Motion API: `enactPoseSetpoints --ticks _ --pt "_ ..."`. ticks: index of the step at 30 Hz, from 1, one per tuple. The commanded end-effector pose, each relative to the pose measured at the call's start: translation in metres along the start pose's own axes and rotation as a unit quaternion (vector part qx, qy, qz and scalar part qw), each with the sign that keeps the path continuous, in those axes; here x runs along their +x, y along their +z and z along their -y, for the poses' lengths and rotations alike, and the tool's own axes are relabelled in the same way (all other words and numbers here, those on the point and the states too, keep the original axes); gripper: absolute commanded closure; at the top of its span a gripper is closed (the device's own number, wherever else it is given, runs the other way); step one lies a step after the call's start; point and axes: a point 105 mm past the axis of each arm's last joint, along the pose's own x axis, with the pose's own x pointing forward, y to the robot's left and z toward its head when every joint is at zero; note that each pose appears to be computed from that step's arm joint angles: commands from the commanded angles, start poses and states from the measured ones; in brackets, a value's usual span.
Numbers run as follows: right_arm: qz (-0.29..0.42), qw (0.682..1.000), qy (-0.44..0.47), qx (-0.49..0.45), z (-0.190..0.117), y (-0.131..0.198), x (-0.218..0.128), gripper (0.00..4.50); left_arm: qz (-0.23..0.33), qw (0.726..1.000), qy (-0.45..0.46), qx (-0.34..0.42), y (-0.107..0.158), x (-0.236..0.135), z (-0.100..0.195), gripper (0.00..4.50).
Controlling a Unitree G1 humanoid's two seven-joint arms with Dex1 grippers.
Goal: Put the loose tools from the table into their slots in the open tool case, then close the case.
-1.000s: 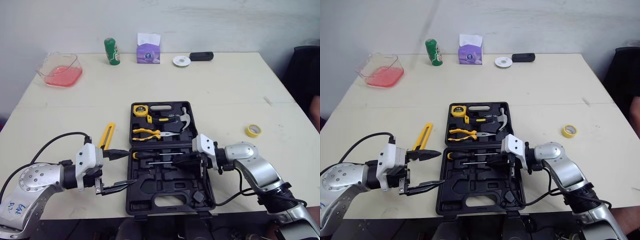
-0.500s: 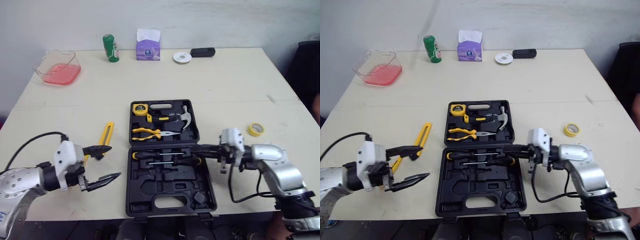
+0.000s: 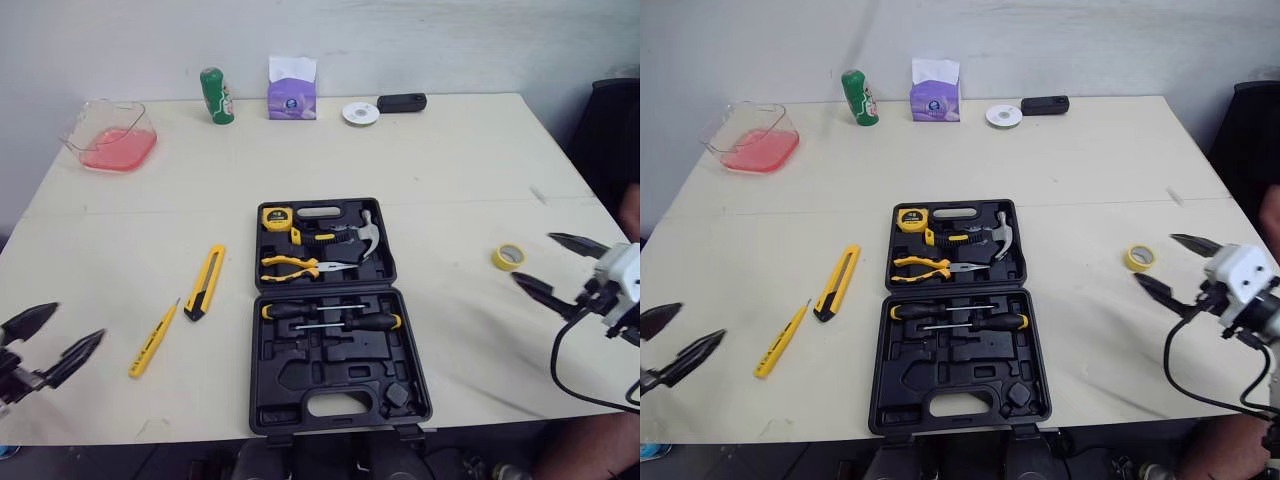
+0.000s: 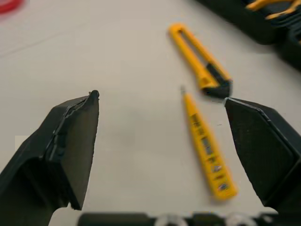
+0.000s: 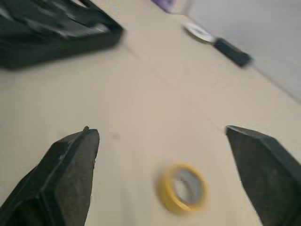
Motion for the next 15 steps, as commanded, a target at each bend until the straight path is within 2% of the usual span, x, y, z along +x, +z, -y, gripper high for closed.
enactPoseSetpoints --ticks 1,3,5,7,11,15 --pt "-0.016 0.999 -0.035 -0.031 0.014 -0.008 -0.018 0.02 0.011 0.998 0.051 0.017 0.003 -0.017 -0.018 0.00" --pt "-0.047 0.996 -0.068 -0.014 0.022 -0.026 -0.035 0.02 0.002 0.996 0.089 0.009 -0.005 -0.031 -0.028 0.00" --pt "-0.115 0.983 -0.142 0.022 0.036 -0.058 -0.074 0.02 -0.028 0.986 0.165 -0.010 -0.026 -0.061 -0.044 0.00" --pt "-0.156 0.970 -0.180 0.041 0.040 -0.075 -0.099 0.02 -0.037 0.974 0.220 -0.022 -0.036 -0.083 -0.055 0.00" --pt "-0.197 0.953 -0.222 0.053 0.040 -0.092 -0.126 0.02 -0.038 0.963 0.266 -0.026 -0.042 -0.101 -0.063 0.00" --pt "-0.231 0.942 -0.236 0.065 0.035 -0.106 -0.139 0.02 -0.032 0.963 0.265 -0.029 -0.043 -0.099 -0.062 0.00"
